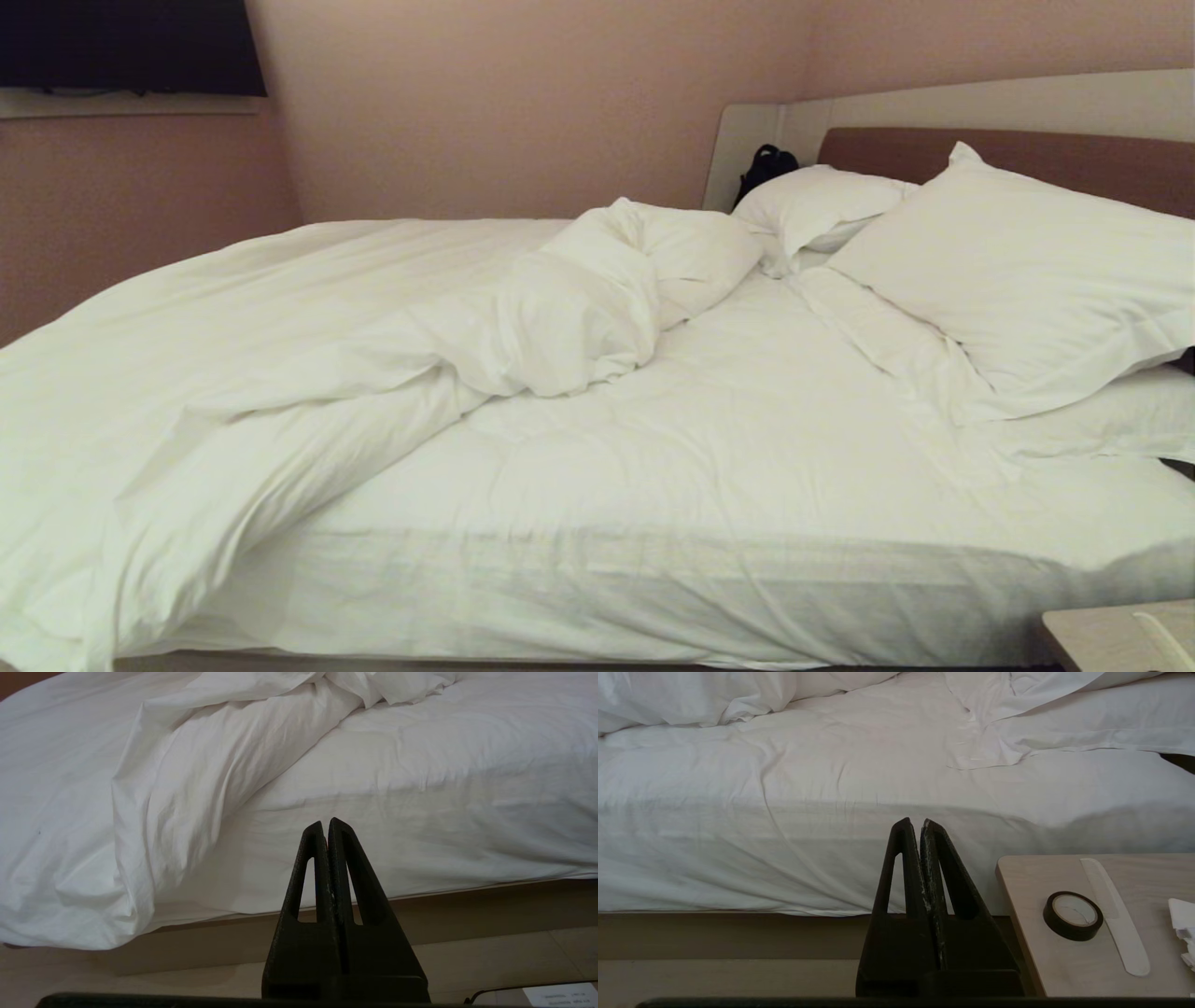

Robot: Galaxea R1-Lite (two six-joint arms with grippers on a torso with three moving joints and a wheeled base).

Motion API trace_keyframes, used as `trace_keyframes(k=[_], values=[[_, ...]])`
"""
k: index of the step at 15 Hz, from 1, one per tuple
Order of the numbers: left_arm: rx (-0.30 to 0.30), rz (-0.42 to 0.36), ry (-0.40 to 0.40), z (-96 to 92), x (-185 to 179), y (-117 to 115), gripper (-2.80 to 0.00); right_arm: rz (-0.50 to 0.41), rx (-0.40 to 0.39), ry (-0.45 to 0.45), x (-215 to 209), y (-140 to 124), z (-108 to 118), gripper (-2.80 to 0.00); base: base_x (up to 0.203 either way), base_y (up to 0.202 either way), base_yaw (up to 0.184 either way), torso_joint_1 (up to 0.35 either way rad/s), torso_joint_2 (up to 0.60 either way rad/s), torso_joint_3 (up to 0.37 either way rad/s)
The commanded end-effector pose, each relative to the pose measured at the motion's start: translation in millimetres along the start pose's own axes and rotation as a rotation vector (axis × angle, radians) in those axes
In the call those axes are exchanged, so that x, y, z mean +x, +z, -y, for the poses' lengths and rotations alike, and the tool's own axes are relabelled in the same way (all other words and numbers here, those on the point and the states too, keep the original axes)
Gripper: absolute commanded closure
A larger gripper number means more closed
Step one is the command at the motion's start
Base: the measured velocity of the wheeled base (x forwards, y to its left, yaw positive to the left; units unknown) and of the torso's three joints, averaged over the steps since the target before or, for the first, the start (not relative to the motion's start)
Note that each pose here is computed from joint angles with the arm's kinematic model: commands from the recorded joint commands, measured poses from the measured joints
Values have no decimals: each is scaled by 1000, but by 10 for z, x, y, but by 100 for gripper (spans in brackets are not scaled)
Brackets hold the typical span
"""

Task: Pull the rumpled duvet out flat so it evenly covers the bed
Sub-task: Hold the folded corner of the quilt

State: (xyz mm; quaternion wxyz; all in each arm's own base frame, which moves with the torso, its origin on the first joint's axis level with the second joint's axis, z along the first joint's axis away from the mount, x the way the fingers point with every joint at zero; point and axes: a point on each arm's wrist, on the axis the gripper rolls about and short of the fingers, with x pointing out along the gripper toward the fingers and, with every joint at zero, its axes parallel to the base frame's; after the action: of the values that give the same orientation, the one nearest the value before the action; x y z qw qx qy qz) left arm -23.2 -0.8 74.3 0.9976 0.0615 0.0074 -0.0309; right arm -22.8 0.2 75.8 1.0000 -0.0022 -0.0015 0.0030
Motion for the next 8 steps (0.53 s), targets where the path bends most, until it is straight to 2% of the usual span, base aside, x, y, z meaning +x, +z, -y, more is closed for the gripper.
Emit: trace_keyframes(k=[1,7,8], values=[[-1,-1,0,-1,1,1,0,0,0,0,0,0,0,0,0,0,0,0,0,0],[1,14,3,-2,4,9,0,0,0,2,0,0,-1,0,0,0,0,0,0,0],[3,10,22,-6,4,7,0,0,0,0,0,0,0,0,0,0,0,0,0,0]])
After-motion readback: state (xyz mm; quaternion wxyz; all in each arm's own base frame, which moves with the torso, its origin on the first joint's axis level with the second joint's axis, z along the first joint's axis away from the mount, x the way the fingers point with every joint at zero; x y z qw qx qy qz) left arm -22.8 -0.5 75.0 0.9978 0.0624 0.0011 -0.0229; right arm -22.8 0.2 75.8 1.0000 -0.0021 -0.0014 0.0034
